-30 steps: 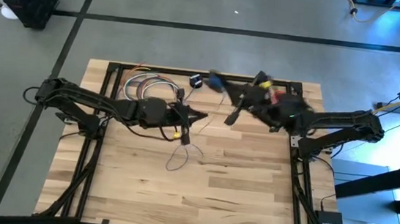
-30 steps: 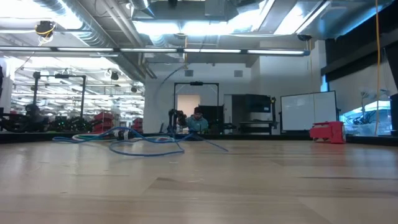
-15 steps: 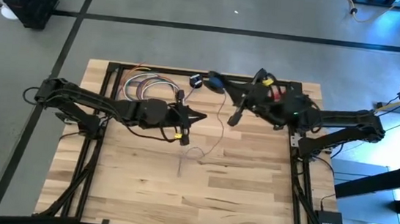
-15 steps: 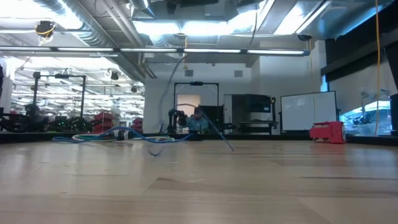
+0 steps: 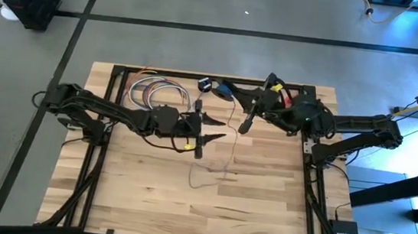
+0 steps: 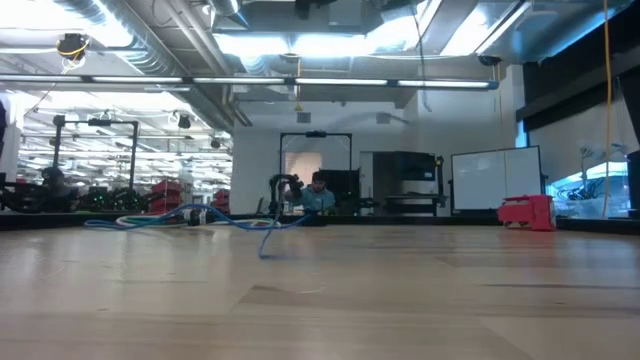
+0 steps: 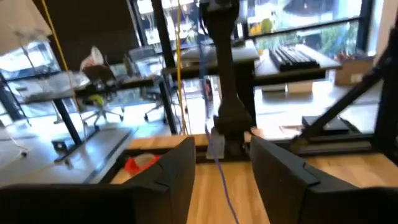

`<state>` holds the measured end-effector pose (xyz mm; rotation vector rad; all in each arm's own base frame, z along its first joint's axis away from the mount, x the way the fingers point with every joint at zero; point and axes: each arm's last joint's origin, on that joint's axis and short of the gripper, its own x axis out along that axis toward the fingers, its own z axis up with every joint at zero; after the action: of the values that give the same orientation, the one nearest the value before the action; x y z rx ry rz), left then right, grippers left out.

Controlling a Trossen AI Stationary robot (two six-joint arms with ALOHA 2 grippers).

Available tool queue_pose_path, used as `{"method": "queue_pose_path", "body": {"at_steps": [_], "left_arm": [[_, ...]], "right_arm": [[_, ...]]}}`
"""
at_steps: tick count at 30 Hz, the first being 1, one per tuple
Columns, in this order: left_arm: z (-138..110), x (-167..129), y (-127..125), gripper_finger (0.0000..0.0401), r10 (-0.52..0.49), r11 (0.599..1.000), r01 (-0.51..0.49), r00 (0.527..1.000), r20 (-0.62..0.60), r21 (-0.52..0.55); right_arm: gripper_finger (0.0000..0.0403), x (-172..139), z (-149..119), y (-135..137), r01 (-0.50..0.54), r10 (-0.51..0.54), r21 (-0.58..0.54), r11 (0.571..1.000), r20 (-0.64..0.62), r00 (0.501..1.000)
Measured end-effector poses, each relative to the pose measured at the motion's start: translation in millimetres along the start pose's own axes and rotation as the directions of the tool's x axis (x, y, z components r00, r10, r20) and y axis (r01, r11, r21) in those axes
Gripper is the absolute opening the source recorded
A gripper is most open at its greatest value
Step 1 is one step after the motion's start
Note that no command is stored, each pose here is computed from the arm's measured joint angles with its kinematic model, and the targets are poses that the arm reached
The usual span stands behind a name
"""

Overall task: Coil cords
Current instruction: Coil the blue wire onto the black spool

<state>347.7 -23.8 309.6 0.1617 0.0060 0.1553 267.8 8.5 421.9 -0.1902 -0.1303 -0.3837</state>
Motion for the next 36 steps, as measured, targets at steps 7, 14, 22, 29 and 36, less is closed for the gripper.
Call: {"method": "queue_pose_path", "body": {"at_steps": [7, 14, 22, 29, 36], "left_arm": [[-8.6, 14.6, 12.5, 0.0140, 0.043, 0.999, -0.041, 0.996, 0.074, -0.027], [-14.6, 21.1, 12.9, 0.0129, -0.056, 0.997, 0.060, 0.993, 0.107, -0.037], [-13.9, 21.1, 13.3, 0.0059, -0.053, 0.999, 0.053, 0.992, 0.114, 0.006], [-14.1, 21.1, 13.5, 0.0006, -0.044, 0.999, 0.041, 0.993, 0.110, 0.031], [-23.7, 21.6, 13.4, 0.0002, -0.010, 0.999, 0.010, 1.000, 0.003, 0.042]], "right_arm": [[0.0005, 0.0, 0.0, 0.0, 0.001, -0.001, 0.001, 1.000, 0.003, 1.000], [0.0005, 0.0, 0.3, -0.1, 0.001, -0.001, 0.002, 1.000, 0.005, 1.000], [0.0005, 0.4, -0.4, 0.9, -0.018, 0.018, -0.001, 1.000, 0.004, 1.000], [0.0005, 2.8, -6.3, 4.3, -0.053, 0.053, -0.018, 0.998, -0.029, 0.998], [0.0005, 3.0, -2.4, 3.5, -0.045, 0.045, -0.008, 0.999, 0.012, 0.999]]}}
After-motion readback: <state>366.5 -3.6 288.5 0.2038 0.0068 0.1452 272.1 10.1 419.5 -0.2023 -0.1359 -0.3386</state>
